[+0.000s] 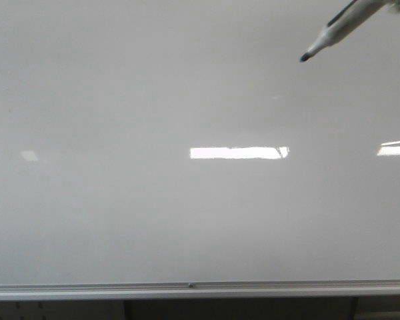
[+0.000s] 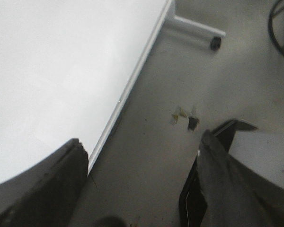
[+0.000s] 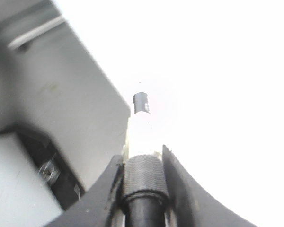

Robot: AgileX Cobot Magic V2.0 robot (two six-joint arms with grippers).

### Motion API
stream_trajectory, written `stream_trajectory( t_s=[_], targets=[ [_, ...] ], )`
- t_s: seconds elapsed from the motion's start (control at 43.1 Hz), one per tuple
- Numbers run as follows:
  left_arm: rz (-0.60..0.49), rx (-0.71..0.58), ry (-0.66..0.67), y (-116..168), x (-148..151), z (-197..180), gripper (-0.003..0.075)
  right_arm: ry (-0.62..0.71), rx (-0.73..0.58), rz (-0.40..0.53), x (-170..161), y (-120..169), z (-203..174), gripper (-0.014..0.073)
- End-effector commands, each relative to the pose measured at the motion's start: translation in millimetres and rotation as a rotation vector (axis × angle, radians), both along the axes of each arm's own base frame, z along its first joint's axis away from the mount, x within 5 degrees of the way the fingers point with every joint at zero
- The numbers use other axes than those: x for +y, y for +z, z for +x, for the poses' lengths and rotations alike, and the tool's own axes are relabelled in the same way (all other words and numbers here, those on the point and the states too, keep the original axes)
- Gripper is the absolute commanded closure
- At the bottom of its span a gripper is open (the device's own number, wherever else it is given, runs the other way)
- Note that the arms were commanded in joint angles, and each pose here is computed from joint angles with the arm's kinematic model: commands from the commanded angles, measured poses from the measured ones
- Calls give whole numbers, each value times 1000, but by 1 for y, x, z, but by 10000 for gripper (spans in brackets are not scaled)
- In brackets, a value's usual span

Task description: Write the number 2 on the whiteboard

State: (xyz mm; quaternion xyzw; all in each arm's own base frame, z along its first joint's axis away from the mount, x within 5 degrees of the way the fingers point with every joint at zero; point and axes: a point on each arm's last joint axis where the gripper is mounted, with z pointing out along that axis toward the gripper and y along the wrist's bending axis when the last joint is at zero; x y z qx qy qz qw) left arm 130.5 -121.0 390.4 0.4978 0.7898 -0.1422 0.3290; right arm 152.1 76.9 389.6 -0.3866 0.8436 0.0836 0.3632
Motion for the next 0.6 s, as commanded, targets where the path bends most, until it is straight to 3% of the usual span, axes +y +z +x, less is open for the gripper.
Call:
stream_trajectory(
  t_s=[0.0,0.185,0.394,0.58],
  targets=[
    [-166,-82,102,18,16,-7,241,-157,-121,99,-19,8,-8,545],
    [-243,-134,193,21,31,-11,241,-437,-239,290,-43,-20,-16,545],
    [-244,-118,196,18,29,-7,242,-522,-368,420,-46,-55,-8,547],
    [-238,-96,196,14,26,-2,248,-569,-466,442,-50,-67,3,648]
  ],
)
